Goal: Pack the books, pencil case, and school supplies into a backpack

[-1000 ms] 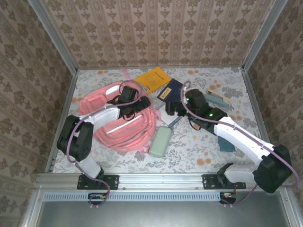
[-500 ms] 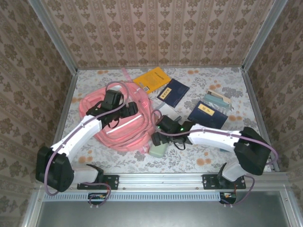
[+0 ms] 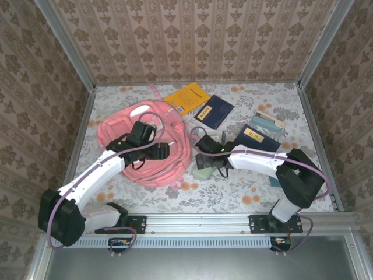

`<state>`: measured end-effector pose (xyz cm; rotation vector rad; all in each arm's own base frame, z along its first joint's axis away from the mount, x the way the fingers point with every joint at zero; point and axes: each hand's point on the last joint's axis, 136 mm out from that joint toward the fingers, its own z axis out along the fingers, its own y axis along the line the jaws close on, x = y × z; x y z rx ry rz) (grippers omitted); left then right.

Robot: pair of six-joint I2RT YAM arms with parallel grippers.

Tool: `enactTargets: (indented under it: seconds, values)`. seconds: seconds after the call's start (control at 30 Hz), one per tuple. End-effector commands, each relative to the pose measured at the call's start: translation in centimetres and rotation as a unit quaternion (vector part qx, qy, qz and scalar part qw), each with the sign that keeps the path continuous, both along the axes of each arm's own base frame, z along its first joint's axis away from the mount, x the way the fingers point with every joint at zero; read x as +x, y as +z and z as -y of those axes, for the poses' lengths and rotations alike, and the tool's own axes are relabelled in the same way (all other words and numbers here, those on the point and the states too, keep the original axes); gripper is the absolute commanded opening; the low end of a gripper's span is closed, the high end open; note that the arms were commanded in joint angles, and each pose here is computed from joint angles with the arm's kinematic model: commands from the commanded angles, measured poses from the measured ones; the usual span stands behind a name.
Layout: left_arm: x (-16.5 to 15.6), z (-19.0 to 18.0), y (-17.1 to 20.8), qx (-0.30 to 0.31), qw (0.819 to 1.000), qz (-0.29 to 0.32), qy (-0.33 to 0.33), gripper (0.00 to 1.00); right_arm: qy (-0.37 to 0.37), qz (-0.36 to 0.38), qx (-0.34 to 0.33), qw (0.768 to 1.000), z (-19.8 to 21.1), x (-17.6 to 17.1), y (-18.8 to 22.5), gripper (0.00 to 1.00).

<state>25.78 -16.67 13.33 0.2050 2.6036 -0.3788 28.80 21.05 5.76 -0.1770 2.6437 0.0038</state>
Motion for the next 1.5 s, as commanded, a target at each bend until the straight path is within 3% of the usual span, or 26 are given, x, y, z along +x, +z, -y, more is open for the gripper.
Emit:
enactTargets:
  seconds: [0.0,0.2,0.47,0.67,0.73,0.8,1.07,1.27,1.47]
  values:
    - [-0.7,0.9,-0.7,0.018,0.999,-0.012,-0.038,0.79,0.013,-0.018,-0.086,0.996,4.6,-0.9,-0.8,1.0]
    - [-1.5,4.0,-1.9,0.035,0.993,-0.026,-0.108,0.6,0.034,0.034,-0.008,0.999,2.1,0.4,3.8,1.0]
    - [-3.4,5.8,-4.0,0.079,0.981,-0.056,-0.165,0.54,0.039,0.091,0.067,0.993,-0.4,2.4,8.3,0.99]
    - [-4.5,6.0,-5.1,0.103,0.974,-0.071,-0.187,0.43,0.045,0.088,0.085,0.991,-2.0,3.6,8.6,0.99]
    - [-4.9,5.8,-5.4,0.115,0.972,-0.072,-0.19,0.28,0.051,0.085,0.097,0.99,-2.8,4.1,8.6,1.0]
    - [-4.8,4.6,-5.1,0.141,0.974,-0.062,-0.168,0.0,0.056,0.084,0.108,0.989,-3.6,4.7,8.9,1.0]
    - [-3.9,0.5,0.4,0.131,0.987,0.049,-0.08,0.0,0.079,0.059,0.174,0.98,-7.6,7.0,8.9,0.75]
    - [-4.8,-0.5,1.4,0.116,0.988,0.065,-0.077,0.0,0.106,0.021,0.234,0.966,-10.9,9.2,8.1,0.43]
    - [-5.4,-1.0,1.4,0.119,0.988,0.061,-0.076,0.0,0.11,-0.02,0.296,0.949,-12.9,12.3,6.8,0.47]
